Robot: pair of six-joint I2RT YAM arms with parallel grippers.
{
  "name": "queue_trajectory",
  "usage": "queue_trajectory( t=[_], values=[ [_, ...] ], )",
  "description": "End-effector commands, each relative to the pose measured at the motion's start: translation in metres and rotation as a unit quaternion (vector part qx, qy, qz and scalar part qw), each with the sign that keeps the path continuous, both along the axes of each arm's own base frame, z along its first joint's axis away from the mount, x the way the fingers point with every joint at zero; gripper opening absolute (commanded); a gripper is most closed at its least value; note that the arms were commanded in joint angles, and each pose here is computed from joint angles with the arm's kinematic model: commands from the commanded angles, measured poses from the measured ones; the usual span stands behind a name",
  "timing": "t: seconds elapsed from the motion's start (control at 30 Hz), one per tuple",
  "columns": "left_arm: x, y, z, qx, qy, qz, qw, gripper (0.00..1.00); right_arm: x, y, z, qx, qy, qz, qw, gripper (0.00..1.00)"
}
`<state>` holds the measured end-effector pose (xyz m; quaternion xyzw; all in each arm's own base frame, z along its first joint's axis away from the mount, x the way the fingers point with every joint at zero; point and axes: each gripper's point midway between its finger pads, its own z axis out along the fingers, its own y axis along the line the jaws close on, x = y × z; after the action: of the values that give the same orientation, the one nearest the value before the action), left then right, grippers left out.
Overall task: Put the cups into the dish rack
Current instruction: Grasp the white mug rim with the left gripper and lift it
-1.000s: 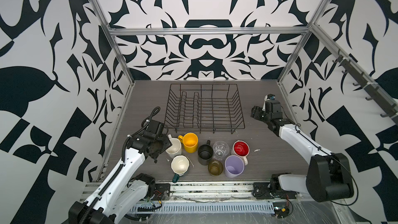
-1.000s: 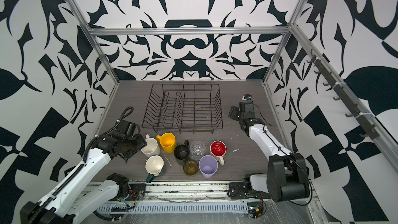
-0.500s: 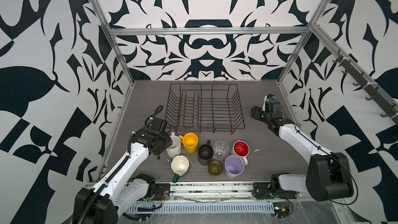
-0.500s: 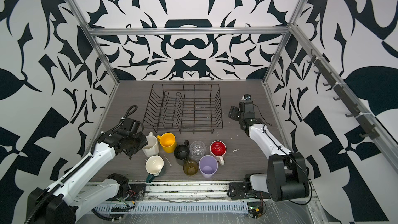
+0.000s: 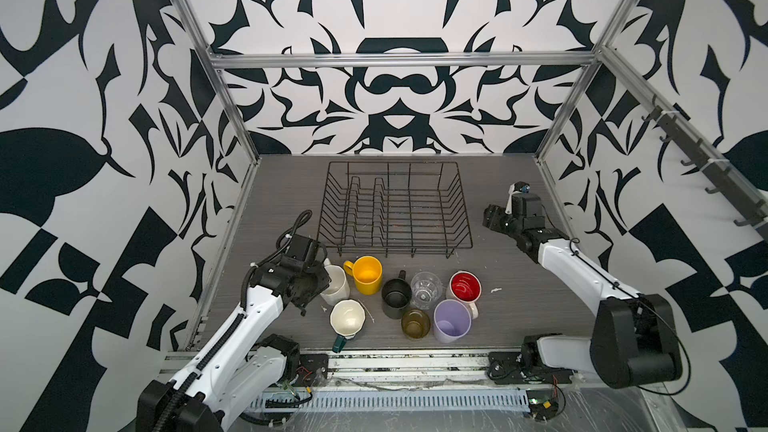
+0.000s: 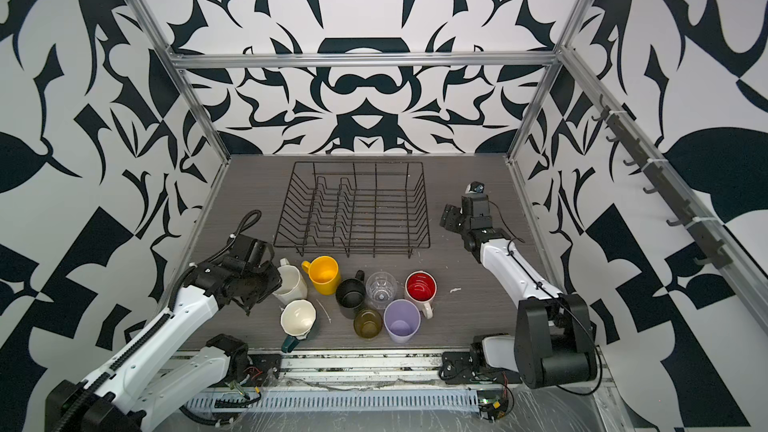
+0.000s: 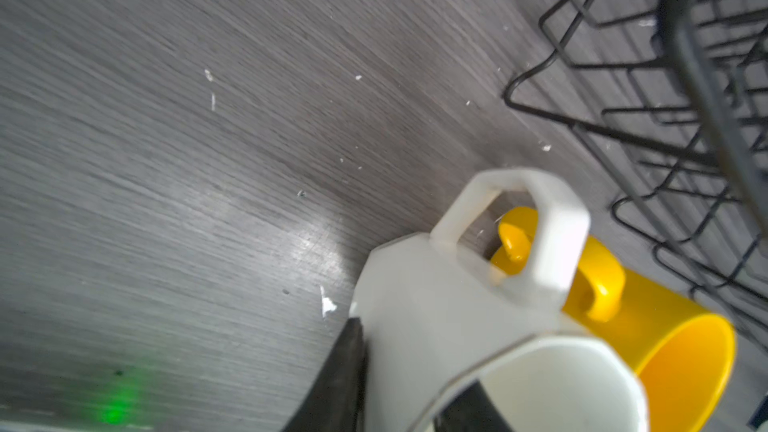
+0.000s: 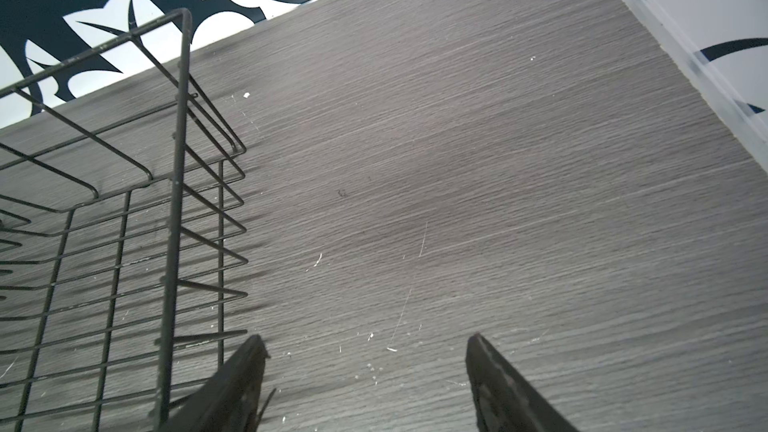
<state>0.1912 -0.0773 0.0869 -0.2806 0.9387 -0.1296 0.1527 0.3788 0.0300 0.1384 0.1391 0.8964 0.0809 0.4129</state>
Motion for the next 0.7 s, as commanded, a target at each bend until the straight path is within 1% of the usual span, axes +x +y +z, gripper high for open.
queue_trajectory(
  t=[0.0,0.2,0.4,0.53,0.67],
  values=[
    [-0.014,0.005,-0.006,0.008,0.024,0.005,1.000,0.24,0.010,0.002,0.023,0.006,-0.032,0.002,0.999,0.78],
    [-0.013,0.004,-0.003,0.007,0.023,-0.002,1.000,0.12,0.009,0.002,0.023,0.006,-0.033,0.002,0.999,0.78],
    [-0.015,0.008,0.005,0.019,0.020,-0.006,1.000,0.01,0.009,0.002,0.026,0.007,-0.038,0.001,0.999,0.78],
    [-0.015,0.011,0.011,0.022,0.013,-0.004,1.000,0.00,0.009,0.002,0.026,0.009,-0.037,0.002,0.999,0.78],
    [-0.014,0.019,0.027,0.040,-0.006,0.003,0.999,0.00,0.008,0.003,0.026,0.011,-0.038,0.002,0.999,0.78]
  ],
)
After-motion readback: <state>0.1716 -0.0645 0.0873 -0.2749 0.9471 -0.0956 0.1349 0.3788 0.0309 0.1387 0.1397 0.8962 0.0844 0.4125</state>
